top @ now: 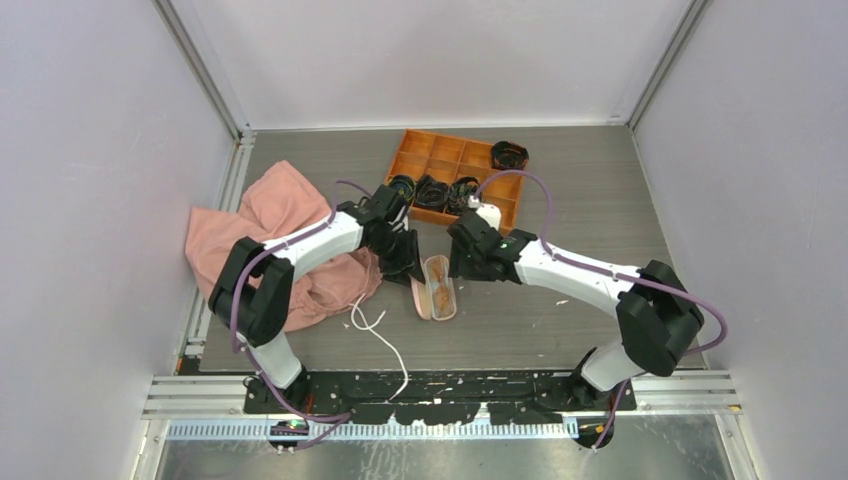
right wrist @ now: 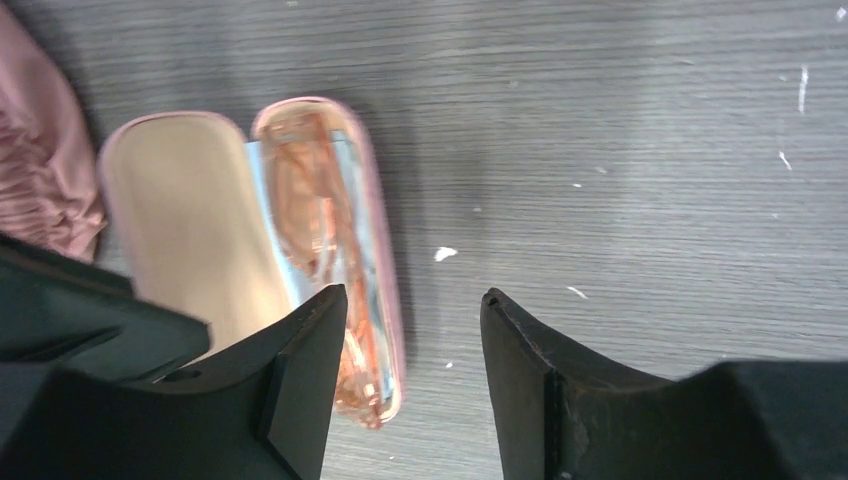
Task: Organize the sunglasses
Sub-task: Place the sunglasses in the sunglasses case, then close the sunglasses case at the center of the board, then reset both arms
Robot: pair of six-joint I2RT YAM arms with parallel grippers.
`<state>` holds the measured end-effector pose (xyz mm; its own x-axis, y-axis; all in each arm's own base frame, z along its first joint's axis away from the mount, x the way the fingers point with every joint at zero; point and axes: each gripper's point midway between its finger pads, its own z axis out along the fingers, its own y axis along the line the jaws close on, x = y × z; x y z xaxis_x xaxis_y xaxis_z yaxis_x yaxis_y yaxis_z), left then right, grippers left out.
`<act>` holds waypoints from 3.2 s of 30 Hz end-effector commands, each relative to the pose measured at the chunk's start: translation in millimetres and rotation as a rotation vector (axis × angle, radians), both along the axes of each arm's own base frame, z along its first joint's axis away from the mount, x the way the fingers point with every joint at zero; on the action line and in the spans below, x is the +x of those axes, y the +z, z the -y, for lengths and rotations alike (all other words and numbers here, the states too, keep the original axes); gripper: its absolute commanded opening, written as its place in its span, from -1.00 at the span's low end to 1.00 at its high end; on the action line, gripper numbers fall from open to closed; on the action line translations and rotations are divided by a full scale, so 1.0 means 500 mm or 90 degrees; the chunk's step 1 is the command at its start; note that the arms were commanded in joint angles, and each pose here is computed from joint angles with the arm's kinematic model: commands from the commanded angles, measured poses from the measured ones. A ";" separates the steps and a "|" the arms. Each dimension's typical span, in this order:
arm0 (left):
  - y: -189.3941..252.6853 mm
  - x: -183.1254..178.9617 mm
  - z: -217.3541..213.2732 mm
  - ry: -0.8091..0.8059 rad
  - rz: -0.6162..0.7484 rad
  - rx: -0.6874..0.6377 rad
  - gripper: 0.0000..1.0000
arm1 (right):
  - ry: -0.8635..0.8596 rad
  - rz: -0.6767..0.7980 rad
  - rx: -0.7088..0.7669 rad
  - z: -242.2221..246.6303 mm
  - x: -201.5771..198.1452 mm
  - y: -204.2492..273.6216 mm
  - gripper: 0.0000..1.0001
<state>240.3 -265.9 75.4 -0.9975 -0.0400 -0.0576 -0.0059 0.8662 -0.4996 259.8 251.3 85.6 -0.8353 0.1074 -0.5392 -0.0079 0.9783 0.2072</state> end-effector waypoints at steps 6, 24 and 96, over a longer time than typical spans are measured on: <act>0.048 0.011 0.022 -0.026 0.041 -0.023 -0.21 | -0.040 -0.030 0.115 0.007 -0.003 -0.052 -0.15; 0.056 0.013 0.041 -0.036 0.045 -0.031 -0.34 | -0.019 -0.084 0.109 -0.026 -0.002 -0.116 -0.45; 0.442 -0.107 -0.433 0.423 0.663 0.067 -0.10 | -0.376 0.436 -0.043 0.453 -0.060 0.476 0.99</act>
